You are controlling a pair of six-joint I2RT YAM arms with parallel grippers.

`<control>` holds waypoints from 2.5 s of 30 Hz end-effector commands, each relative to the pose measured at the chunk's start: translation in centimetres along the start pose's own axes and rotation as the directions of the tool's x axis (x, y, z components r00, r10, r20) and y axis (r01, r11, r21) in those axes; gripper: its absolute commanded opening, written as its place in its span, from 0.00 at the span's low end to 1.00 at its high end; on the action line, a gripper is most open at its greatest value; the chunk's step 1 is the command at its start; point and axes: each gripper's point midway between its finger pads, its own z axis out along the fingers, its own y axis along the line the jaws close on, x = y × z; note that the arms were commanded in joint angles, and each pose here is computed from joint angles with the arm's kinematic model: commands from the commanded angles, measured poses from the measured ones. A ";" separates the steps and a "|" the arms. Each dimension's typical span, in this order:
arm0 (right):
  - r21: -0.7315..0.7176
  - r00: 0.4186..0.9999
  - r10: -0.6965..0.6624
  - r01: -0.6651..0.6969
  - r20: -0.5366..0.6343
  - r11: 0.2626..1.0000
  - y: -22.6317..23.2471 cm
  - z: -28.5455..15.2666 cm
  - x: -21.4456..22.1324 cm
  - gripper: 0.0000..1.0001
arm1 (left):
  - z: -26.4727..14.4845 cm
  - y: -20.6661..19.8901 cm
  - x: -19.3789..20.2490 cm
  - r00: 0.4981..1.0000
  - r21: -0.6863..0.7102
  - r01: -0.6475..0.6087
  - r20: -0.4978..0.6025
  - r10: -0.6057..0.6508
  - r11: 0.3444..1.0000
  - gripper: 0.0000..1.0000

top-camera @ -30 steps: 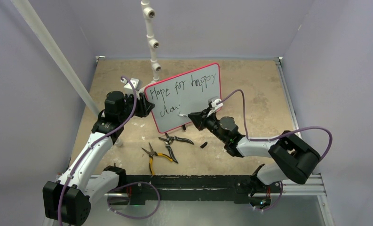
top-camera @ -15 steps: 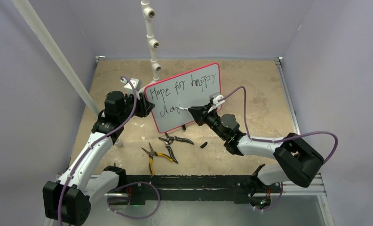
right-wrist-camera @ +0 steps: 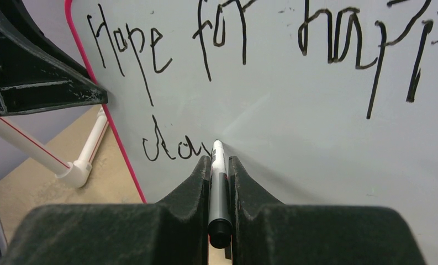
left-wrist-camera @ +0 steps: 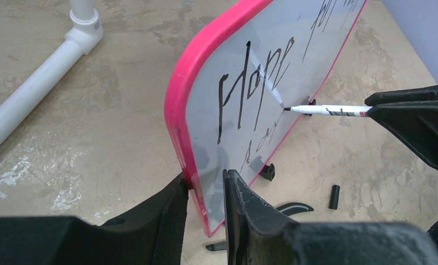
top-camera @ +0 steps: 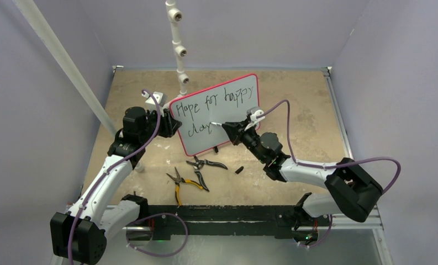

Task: Write a sentence on the whiteboard

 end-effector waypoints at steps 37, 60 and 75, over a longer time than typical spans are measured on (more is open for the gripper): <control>0.041 0.999 0.027 -0.028 0.021 0.999 -2.2 -0.7 -0.3 0.00 | 0.1 -0.4 -0.9 0.999 0.025 -0.021 0.027 0.021 0.999 0.29; -0.015 1.000 0.017 -0.017 0.016 1.000 -1.2 -0.1 -0.1 0.00 | 0.0 -0.4 -1.0 0.999 0.025 -0.023 0.030 0.022 0.999 0.29; -0.032 0.994 0.056 -0.053 0.090 0.998 -0.8 -2.0 -2.2 0.00 | 0.0 -0.4 -1.0 0.999 0.024 -0.021 0.030 0.020 0.999 0.29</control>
